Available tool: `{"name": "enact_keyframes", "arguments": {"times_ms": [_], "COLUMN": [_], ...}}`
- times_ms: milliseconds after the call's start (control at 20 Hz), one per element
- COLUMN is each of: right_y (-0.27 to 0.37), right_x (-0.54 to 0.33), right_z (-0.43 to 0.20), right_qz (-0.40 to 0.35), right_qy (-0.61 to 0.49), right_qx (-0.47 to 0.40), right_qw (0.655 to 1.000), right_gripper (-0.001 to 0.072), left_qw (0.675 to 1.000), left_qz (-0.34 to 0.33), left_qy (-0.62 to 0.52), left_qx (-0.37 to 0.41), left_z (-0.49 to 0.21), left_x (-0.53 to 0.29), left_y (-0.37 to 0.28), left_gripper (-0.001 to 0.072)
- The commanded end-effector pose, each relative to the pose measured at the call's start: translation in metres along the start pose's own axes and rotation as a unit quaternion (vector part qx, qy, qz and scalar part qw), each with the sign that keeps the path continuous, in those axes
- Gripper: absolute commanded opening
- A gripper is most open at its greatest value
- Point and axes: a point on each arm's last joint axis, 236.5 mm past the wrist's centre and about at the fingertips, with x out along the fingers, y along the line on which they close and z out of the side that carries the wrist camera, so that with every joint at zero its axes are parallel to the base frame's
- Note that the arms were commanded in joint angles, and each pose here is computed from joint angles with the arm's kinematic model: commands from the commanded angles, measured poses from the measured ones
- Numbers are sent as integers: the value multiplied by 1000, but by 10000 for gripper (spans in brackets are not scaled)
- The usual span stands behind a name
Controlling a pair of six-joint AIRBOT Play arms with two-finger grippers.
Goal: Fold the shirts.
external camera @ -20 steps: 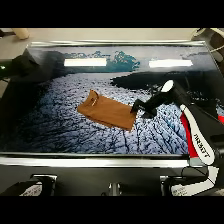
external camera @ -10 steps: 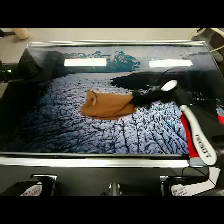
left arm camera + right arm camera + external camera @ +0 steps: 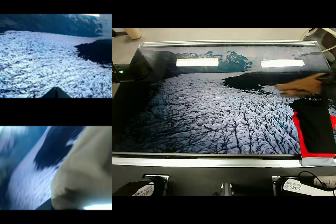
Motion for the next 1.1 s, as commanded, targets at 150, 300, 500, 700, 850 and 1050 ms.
{"name": "enact_keyframes", "arguments": {"times_ms": [150, 300, 500, 700, 850, 1050], "right_y": [-55, -87, -170, -221, -244, -242], "right_x": [-102, -113, -154, -145, -122, -133], "right_z": [17, -30, -91, -165, -200, -132], "right_qz": [-54, -143, -339, -398, -398, -403], "right_qy": [-79, -2, 86, 169, 196, 95], "right_qx": [72, 102, 166, 212, 234, 144], "right_qw": [993, 984, 922, 877, 865, 899], "right_gripper": [18, 18, 18, 18, 411, 551], "left_qw": [1000, 1000, 1000, 1000, 1000, 999], "left_qz": [2, 1, 1, 1, 1, 0], "left_qy": [0, 0, 1, 1, 1, -11], "left_qx": [4, 13, 15, 15, 15, 43], "left_z": [0, 0, 0, 0, -1, 7], "left_x": [0, 0, 0, 0, 0, -3], "left_y": [1, 0, 0, 0, -1, -3], "left_gripper": [25, 24, 24, 25, 25, 23]}}
